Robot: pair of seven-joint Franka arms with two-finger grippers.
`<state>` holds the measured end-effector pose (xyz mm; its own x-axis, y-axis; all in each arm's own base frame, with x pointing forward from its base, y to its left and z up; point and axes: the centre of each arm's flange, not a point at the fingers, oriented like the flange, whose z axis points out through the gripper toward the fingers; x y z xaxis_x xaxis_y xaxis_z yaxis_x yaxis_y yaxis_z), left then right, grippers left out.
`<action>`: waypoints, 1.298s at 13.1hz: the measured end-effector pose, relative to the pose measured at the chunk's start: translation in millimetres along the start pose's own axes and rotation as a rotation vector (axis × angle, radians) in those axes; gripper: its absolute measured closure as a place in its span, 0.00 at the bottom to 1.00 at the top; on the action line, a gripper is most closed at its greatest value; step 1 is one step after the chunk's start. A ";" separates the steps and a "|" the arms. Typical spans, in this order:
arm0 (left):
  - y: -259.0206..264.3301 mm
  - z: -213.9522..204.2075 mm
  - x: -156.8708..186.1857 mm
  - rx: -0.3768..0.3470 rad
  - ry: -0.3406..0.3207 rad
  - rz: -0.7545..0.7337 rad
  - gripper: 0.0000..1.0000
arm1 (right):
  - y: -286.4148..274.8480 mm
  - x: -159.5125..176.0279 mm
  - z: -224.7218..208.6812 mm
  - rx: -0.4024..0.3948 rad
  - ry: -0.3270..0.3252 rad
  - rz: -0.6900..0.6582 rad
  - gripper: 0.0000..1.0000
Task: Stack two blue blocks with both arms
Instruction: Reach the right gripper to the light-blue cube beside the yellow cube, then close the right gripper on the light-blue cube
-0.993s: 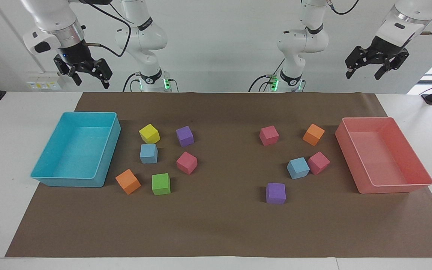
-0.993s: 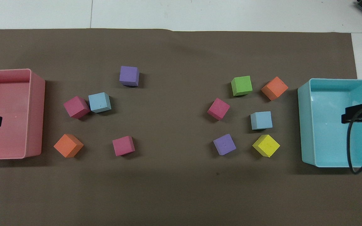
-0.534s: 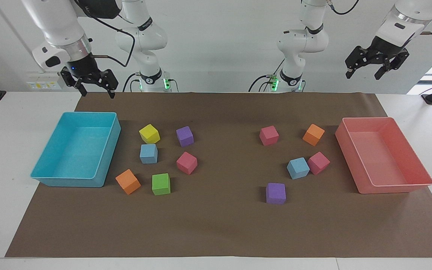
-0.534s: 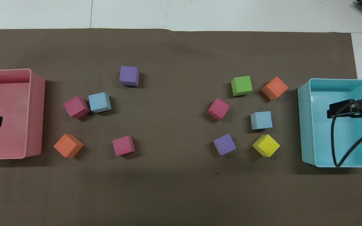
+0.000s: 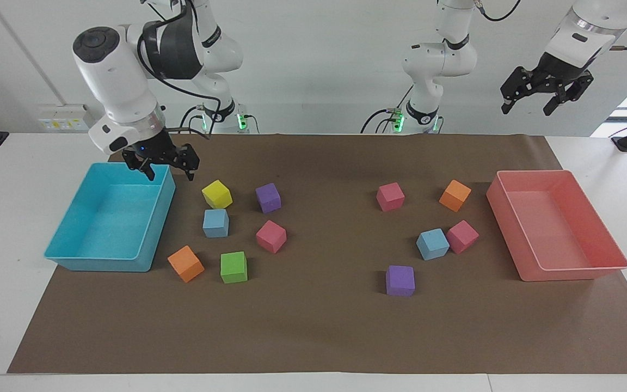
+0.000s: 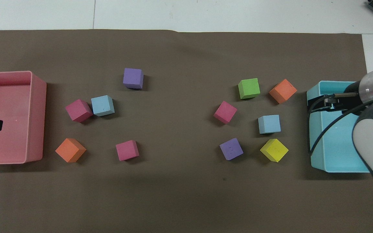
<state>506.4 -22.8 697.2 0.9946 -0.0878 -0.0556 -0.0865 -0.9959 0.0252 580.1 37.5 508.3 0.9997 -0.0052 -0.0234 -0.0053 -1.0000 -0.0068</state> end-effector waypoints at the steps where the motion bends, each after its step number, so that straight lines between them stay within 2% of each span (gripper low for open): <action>1: 0.0 0.0 0.0 0.000 0.000 0.000 0.00 | -6.4 4.7 14.2 -0.001 0.002 -0.010 0.00; 4: 0.0 0.0 0.0 0.000 0.000 0.000 0.00 | -14.4 12.3 55.0 -0.003 0.007 -0.022 0.00; 9: 0.0 0.0 0.0 0.000 0.000 -0.001 0.00 | -23.5 5.4 120.5 0.018 0.006 -0.021 0.00; 11: 0.0 0.1 0.0 0.000 0.000 -0.001 0.00 | -27.3 3.3 137.8 0.027 -0.006 -0.020 0.00; 17: 0.1 -0.5 -0.5 0.000 0.001 0.000 0.00 | -25.4 -4.6 190.8 0.023 0.013 -0.072 0.00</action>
<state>505.9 -22.9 697.7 0.9947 -0.0874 -0.0548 -0.0861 -0.9960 0.0257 571.2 64.2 317.8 0.9977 0.0669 -0.0091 0.0666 -0.9973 -0.0311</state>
